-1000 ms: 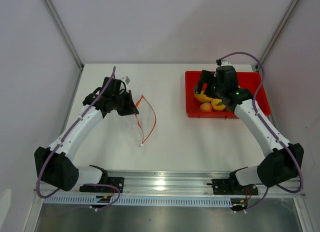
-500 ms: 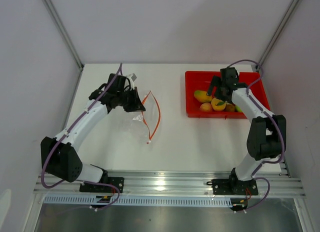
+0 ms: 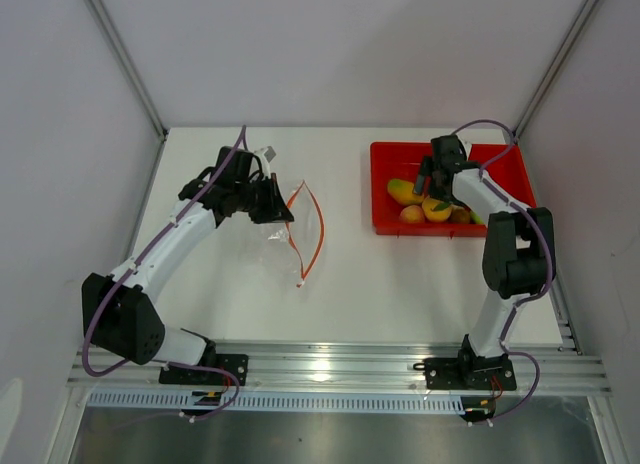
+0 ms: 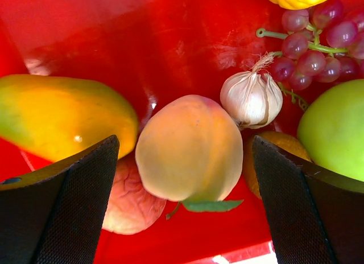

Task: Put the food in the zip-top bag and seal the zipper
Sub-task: Pick up the fake fruit from the bin.

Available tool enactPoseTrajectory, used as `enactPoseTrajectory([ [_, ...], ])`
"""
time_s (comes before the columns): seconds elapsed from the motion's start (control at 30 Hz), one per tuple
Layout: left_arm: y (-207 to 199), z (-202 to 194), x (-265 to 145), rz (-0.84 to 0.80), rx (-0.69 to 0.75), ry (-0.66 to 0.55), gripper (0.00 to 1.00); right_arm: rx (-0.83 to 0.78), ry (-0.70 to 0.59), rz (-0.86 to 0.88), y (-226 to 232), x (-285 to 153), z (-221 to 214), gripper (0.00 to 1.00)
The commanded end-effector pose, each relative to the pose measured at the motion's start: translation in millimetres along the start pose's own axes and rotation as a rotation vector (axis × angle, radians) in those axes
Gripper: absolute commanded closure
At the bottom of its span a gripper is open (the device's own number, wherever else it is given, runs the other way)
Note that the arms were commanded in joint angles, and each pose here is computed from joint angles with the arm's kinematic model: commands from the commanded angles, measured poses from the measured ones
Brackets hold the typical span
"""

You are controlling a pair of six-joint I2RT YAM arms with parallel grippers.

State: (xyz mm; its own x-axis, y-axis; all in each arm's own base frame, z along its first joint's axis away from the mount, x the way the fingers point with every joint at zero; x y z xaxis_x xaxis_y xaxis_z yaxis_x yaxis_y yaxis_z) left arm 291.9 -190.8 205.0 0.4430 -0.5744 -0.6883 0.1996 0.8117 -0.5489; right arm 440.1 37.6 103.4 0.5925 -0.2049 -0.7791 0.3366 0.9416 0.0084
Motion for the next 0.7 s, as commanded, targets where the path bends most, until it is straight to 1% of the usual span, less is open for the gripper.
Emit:
enactPoseTrajectory([
  [0.0,-9,5,-3,-0.034,0.025,-0.027,0.99,-0.001,-0.053,-0.019,2,3,18,0.01],
  [0.2,-9,4,-4,-0.033,0.022,-0.025,0.99,0.001,-0.019,-0.014,4,17,4,0.01],
  [0.3,-8,2,-4,-0.029,0.022,-0.024,1.0,0.003,-0.004,-0.003,5,22,-2,0.05],
  [0.4,-7,-1,-3,-0.025,0.021,-0.018,0.99,0.01,0.005,0.016,8,24,-6,0.11],
  [0.43,-7,-2,-3,-0.026,0.018,-0.016,0.99,0.012,0.009,0.024,10,25,-7,0.16],
  [0.57,-8,-3,-5,-0.027,0.018,-0.019,0.99,0.033,0.01,0.039,8,22,-7,0.26],
  [0.6,-9,-3,-6,-0.03,0.019,-0.02,1.0,0.036,0.009,0.04,8,21,-7,0.33],
  [0.67,-10,-3,-6,-0.03,0.02,-0.023,0.99,0.044,0.006,0.042,6,18,-5,0.4],
])
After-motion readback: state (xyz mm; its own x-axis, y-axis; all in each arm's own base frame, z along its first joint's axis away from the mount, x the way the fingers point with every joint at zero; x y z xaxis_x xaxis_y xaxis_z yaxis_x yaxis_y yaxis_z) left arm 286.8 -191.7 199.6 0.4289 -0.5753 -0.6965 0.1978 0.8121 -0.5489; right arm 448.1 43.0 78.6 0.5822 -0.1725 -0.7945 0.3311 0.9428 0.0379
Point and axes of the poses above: each gripper's point midway between its finger pads, its own x axis out along the fingers, its own y axis along the line the jaws close on, z = x × y, the point moved 2 cm from there along -x, back along the fingers, and after that the axes turned 1 degree about x, right-handed, at the moved point
